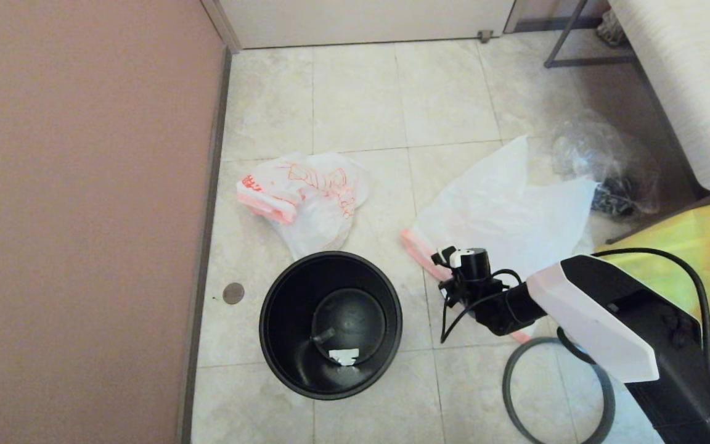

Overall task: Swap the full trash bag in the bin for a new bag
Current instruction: Pick up a new trash bag

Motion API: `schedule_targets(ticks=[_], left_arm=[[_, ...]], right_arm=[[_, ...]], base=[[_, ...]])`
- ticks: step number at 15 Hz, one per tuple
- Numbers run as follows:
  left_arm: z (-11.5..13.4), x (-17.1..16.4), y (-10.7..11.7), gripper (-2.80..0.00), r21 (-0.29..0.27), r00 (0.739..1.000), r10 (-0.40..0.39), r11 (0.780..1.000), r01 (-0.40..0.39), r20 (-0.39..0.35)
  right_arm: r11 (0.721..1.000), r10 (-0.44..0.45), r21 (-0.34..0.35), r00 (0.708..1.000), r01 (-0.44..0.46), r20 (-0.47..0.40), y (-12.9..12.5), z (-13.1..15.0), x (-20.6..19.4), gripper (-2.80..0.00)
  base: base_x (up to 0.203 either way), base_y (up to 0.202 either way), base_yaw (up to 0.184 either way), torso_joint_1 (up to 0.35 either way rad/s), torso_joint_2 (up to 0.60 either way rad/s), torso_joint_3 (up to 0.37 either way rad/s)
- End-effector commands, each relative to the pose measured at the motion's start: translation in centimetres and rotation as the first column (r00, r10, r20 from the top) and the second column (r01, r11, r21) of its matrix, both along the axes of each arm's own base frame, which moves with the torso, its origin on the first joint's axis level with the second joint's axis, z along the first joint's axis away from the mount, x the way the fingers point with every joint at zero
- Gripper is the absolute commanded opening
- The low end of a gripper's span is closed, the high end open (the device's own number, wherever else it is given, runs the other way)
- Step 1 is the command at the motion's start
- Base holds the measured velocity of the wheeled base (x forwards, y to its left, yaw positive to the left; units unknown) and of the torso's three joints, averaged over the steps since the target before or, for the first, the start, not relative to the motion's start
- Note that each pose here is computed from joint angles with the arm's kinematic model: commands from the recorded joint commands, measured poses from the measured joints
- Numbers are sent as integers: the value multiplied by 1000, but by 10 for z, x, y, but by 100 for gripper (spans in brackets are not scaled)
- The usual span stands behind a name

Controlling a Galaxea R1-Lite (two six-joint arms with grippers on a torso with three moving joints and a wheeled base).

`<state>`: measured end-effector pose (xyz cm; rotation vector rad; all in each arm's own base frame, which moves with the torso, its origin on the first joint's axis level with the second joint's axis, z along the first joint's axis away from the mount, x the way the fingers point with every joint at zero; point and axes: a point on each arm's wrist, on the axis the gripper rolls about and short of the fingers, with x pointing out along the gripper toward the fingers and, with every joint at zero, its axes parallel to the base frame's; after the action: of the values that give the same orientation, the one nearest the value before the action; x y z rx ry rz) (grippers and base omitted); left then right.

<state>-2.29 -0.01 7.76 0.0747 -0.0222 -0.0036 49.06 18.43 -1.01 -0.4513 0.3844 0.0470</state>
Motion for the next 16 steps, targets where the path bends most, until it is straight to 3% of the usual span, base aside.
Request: schedule_targets(ticks=[1, 11, 15, 16], left_arm=[[-3, 1, 0, -280, 1, 1000, 0, 1000, 0, -11], [-3, 1, 0, -280, 1, 1000, 0, 1000, 0, -11], [-3, 1, 0, -280, 1, 1000, 0, 1000, 0, -11], [-3, 1, 0, -280, 1, 1000, 0, 1000, 0, -11]], right_arm=[[1000, 8, 1, 1000, -8, 11, 7, -1, 5, 0], [1000, 10, 28, 998, -12, 65, 3, -12, 29, 0], [998, -20, 60, 987, 10, 158, -10, -4, 38, 0], [998, -26, 60, 987, 17, 159, -14, -5, 39, -280]], base=[[0, 0, 0, 0, 0, 0], [0, 0, 0, 0, 0, 0], [0, 0, 0, 0, 0, 0], [0, 0, 0, 0, 0, 0]])
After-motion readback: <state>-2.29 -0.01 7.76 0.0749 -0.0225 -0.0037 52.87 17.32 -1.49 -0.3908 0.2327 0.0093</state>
